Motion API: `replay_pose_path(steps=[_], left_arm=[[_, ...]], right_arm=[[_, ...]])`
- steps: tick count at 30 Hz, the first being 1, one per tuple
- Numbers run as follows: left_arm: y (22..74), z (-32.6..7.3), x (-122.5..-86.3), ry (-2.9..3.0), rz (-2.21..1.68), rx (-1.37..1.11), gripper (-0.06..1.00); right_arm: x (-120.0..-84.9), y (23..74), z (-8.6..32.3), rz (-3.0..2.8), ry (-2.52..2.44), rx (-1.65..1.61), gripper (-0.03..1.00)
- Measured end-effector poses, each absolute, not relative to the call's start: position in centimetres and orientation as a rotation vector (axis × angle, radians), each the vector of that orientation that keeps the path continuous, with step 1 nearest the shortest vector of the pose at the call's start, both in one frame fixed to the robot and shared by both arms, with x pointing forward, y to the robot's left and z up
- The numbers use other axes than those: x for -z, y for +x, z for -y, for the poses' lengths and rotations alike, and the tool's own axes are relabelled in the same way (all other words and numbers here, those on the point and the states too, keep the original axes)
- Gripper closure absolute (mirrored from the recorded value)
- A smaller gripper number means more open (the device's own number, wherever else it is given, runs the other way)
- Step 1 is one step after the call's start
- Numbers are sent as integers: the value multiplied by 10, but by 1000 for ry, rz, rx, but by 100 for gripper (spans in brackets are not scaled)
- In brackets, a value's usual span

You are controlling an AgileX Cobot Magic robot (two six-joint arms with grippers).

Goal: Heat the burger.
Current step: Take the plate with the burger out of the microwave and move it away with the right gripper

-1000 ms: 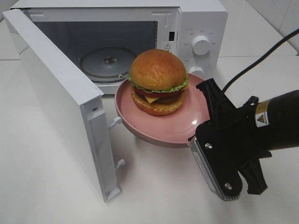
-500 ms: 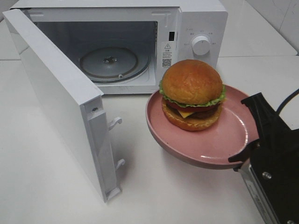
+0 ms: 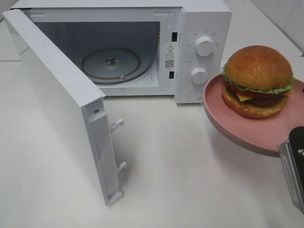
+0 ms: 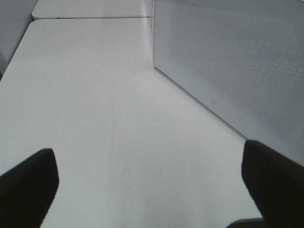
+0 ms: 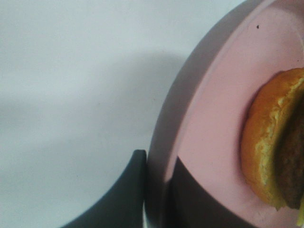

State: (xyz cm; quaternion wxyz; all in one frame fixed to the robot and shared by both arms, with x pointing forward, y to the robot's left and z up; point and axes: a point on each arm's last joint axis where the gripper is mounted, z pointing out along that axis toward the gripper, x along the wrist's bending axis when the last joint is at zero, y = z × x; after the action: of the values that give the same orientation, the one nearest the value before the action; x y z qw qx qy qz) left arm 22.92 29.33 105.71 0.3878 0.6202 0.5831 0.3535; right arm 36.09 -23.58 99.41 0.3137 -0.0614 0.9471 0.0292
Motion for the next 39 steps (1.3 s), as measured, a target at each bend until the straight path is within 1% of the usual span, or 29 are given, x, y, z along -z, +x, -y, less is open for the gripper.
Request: replay_pose_path(steps=[11,13,16,18,21,30,34,39], left_arm=[[229,-293,-1057,1578,-1484,-899,-4],[229,-293,-1057,1578,-1484,-899,-4],[229,-293,-1057,1578,-1484,-899,-4],[229,-293,-1057,1578,-1484,-899,-4],[229,-293,-1057,1578,-1484,-899,-4],[229,-293,-1057,1578,-1484,-899,-4],[229,-293,-1057,1578,-1484,-899,-4],[229,-293,-1057,1578,-1484,-899,-4]], right_arm=[[-995,363,247,-2476,96,1,90],[-995,363,252,-2469,248,24,90],[-995,363,253,-2462,295,27,90],[-996,363,257,-2417,472,29,90],[-996,363,259,-2404,513,33,90],[-998,362,271,-2237,902,70,90],[-995,364,272,-2197,1005,108,90],[-978,374,265,-2165,1159,201,90]])
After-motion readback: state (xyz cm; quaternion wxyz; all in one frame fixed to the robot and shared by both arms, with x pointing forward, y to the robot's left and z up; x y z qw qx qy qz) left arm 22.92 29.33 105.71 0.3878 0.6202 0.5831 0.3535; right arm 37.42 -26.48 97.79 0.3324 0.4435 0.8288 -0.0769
